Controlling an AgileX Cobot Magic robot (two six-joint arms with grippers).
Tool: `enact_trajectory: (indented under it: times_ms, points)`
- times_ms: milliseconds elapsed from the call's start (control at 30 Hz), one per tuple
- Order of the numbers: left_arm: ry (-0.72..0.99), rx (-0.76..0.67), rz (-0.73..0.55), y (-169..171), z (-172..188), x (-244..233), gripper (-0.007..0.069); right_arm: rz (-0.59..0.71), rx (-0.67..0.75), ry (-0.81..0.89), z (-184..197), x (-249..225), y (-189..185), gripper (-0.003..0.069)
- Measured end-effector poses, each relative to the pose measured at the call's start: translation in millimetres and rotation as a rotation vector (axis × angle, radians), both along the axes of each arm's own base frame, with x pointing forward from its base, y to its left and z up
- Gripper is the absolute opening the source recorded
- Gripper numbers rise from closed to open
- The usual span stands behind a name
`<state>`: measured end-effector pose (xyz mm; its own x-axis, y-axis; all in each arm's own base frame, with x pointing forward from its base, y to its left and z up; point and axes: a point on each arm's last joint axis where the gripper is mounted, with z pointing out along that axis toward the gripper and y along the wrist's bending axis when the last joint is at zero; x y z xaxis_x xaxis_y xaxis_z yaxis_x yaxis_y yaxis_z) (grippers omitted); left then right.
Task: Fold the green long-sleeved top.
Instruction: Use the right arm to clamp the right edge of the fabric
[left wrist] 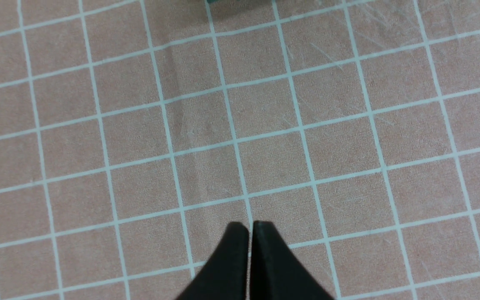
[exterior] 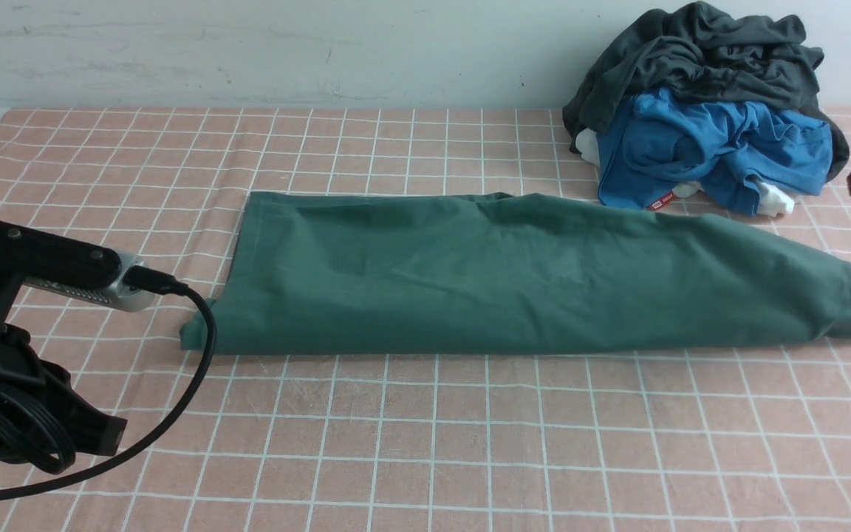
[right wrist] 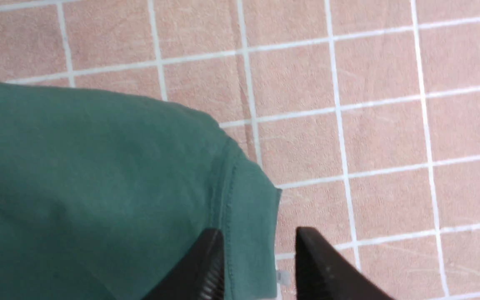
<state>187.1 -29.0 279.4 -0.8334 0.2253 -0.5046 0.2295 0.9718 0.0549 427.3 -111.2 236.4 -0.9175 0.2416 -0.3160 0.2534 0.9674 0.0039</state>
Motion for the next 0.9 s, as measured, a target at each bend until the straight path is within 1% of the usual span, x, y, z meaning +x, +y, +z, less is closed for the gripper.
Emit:
enact_trajectory:
  times_ms: [67,133,233,333,367,467,500,533,567,600,633,667,700,733,800,833,867,900]
  points:
    - [0.000,0.000,0.000,0.0,0.0,0.0,-0.0003,-0.017,0.036,0.031,-13.4,-3.6,-6.7,0.0344]
    - [0.000,0.000,0.000,0.0,0.0,0.0,-0.0003,-0.033,0.056,0.068,-34.4,-5.8,-9.8,0.0395]
    - [-0.001,0.001,0.000,0.0,0.0,0.1,-0.0003,-0.049,0.070,0.106,-61.9,-5.4,-11.1,0.0415]
    - [-0.002,0.000,0.000,0.0,0.1,0.2,-0.0003,-0.049,0.093,0.139,-83.5,-2.2,-7.8,0.0405]
    - [-0.004,0.000,0.000,0.0,0.2,0.3,-0.0003,-0.043,0.094,0.133,-83.8,-0.7,-4.6,0.0393]
    - [-0.012,-0.001,0.000,-0.1,0.6,1.0,-0.0003,-0.003,0.087,0.126,-83.7,3.2,7.1,0.0316]
    - [-0.012,-0.001,0.000,-0.1,0.6,1.0,-0.0003,0.000,0.086,0.126,-83.7,3.4,7.7,0.0316]
    - [-0.015,-0.002,0.000,-0.2,0.7,1.2,-0.0003,0.021,0.083,0.125,-83.6,4.9,13.4,0.0248]
    - [-0.015,-0.002,0.000,-0.2,0.7,1.2,-0.0003,0.023,0.083,0.125,-83.6,5.0,13.9,0.0239]
    - [-0.015,-0.002,0.000,-0.2,0.7,1.2,-0.0003,0.035,0.080,0.126,-84.0,5.4,15.4,0.0179]
    - [-0.015,-0.002,0.000,-0.2,0.7,1.2,-0.0003,0.047,0.077,0.126,-84.0,5.5,15.8,0.0134]
    - [-0.015,-0.002,0.000,-0.2,0.7,1.2,-0.0003,0.062,0.071,0.126,-83.7,5.7,15.6,0.0106]
    - [-0.015,-0.002,0.000,-0.2,0.7,1.2,-0.0003,0.080,0.057,0.128,-82.8,5.9,14.7,0.0052]
    - [-0.015,-0.002,0.000,-0.2,0.7,1.2,-0.0003,0.099,0.031,0.142,-80.9,5.3,12.3,0.0031]
    - [-0.015,-0.002,0.000,-0.2,0.7,1.2,-0.0003,0.114,-0.006,0.153,-76.3,5.0,9.2,0.0022]
    - [-0.006,0.000,0.000,0.0,0.3,0.4,-0.0003,0.120,-0.094,0.177,-61.9,4.2,-1.1,0.0020]
    - [-0.003,0.000,0.000,0.0,0.1,0.2,-0.0003,0.120,-0.105,0.178,-57.8,4.3,-2.2,0.0020]
    - [0.006,0.002,0.000,0.1,-0.3,-0.5,-0.0003,0.115,-0.194,0.189,-42.2,3.6,-11.6,0.0020]
